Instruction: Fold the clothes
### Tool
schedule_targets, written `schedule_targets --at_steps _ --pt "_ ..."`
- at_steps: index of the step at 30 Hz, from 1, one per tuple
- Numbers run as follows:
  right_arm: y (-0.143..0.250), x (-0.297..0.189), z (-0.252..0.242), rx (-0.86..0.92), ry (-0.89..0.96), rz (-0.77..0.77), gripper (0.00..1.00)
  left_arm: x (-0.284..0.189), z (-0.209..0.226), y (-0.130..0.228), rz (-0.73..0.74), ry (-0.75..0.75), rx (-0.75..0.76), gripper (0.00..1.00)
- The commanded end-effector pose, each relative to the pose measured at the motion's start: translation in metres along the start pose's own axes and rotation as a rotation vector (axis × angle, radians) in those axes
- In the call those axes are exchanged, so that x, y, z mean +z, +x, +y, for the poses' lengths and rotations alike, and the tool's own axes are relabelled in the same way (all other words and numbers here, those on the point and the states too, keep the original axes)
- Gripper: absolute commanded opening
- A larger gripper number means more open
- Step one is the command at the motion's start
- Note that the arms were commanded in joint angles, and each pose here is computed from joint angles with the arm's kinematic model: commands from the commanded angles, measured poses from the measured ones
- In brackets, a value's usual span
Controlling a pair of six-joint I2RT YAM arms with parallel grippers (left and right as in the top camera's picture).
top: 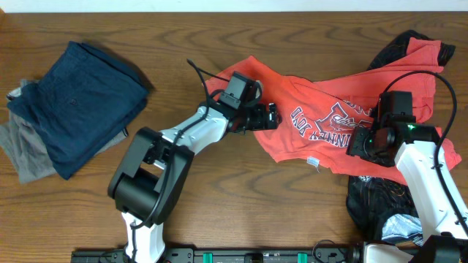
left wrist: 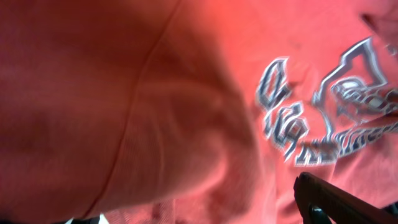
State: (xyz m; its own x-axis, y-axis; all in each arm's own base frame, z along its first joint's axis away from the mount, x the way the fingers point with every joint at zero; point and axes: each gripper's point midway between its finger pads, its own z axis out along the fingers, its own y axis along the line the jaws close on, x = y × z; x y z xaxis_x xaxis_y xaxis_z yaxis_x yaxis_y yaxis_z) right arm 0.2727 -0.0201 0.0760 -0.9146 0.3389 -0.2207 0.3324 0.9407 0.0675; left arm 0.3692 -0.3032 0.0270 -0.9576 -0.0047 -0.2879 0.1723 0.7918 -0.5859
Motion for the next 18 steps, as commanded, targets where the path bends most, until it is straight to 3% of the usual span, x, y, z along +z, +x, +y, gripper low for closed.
schedule_targets --at_steps 1,3,5,6,8,10,11,18 --pt "-0.001 -0.001 -0.004 0.025 0.001 -0.003 0.59 0.025 0.004 0.013 0.013 -0.028 0.040 0.98" --pt "0.000 -0.001 -0.003 0.026 -0.003 0.001 0.59 0.029 -0.011 0.008 -0.021 0.008 0.079 0.98" --pt "0.001 -0.001 -0.003 0.026 -0.005 0.005 0.59 0.032 -0.022 0.003 -0.058 0.027 0.112 0.89" --pt "0.001 -0.001 -0.003 0.026 -0.005 0.007 0.59 0.033 -0.029 0.001 -0.078 0.037 0.129 0.77" --pt "0.002 -0.001 -0.003 0.025 -0.004 0.009 0.59 0.033 -0.038 -0.004 -0.107 0.062 0.153 0.40" --pt "0.002 -0.001 -0.003 0.025 -0.003 0.011 0.59 0.032 -0.043 -0.008 -0.125 0.077 0.163 0.10" --pt "0.002 -0.001 -0.003 0.025 -0.003 0.011 0.59 0.031 -0.044 -0.009 -0.131 0.080 0.165 0.06" --pt "0.002 -0.002 -0.003 0.025 -0.003 0.010 0.59 -0.019 -0.064 -0.047 -0.243 0.140 0.235 0.06"
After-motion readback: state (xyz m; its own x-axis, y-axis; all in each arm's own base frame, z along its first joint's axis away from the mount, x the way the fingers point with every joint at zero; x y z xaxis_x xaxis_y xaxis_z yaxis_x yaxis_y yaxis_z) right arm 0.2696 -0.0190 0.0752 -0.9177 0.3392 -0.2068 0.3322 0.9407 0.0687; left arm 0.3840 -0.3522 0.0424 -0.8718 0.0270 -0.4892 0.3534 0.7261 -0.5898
